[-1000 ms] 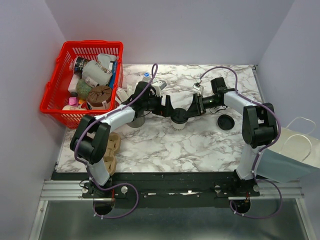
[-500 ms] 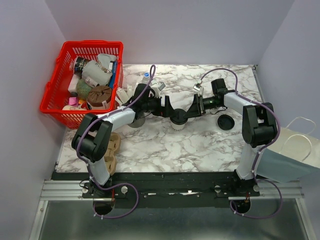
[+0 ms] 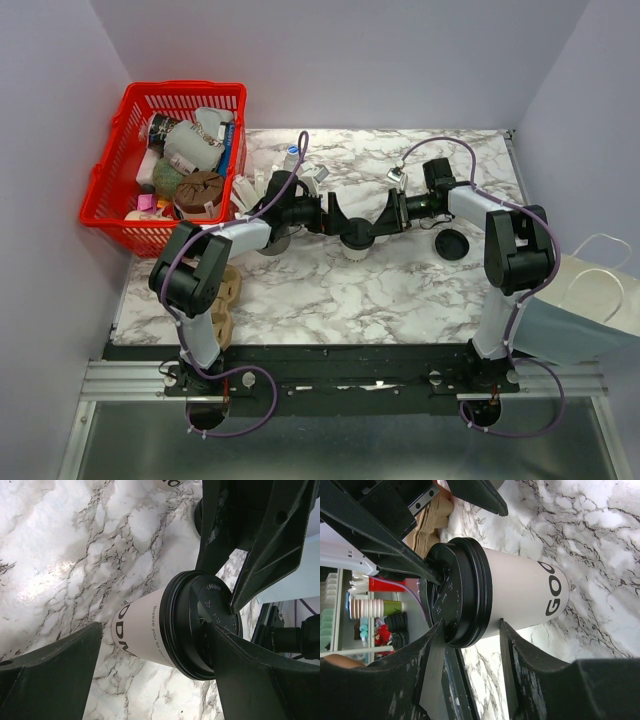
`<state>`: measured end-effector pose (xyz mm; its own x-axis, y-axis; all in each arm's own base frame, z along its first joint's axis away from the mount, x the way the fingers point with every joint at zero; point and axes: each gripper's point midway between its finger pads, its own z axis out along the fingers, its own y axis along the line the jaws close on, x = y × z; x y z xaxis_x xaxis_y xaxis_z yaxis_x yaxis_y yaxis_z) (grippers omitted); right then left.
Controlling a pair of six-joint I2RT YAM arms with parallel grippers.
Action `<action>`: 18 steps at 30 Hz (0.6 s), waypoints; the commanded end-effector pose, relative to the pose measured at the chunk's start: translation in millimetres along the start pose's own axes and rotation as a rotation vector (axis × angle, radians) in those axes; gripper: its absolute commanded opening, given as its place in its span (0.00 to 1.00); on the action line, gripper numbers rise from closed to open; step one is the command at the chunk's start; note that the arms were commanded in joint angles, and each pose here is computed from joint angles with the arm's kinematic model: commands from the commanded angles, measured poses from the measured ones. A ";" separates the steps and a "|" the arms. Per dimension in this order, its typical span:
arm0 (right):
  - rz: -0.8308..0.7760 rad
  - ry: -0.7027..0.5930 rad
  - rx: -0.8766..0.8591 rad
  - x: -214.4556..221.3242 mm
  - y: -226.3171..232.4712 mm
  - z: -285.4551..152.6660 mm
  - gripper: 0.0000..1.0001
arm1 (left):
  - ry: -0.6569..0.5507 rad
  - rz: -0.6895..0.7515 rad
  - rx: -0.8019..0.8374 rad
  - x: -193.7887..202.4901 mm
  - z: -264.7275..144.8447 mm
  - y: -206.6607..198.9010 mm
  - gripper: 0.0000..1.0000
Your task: Pack the takeout coffee
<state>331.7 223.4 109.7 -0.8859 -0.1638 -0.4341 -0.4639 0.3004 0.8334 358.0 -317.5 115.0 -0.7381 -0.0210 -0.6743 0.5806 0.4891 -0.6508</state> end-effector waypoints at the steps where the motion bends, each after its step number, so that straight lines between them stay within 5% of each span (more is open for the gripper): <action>1: -0.006 0.039 0.091 17.6 -35.3 9.7 0.52 | 0.046 0.011 -0.042 26.6 5.6 25.2 0.92; 6: -0.043 0.021 0.084 8.1 -33.0 10.2 0.52 | 0.059 0.027 -0.066 25.2 3.5 29.8 0.91; 18: -0.252 -0.034 0.049 -49.3 8.4 -5.7 0.74 | 0.055 0.072 -0.028 10.9 -3.7 13.1 0.91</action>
<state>362.1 229.5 132.6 -0.7944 -0.1838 -0.5789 -0.6064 0.2922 0.7395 361.8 -315.6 115.4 -0.7080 0.0088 -0.7061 0.6222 0.4806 -0.6179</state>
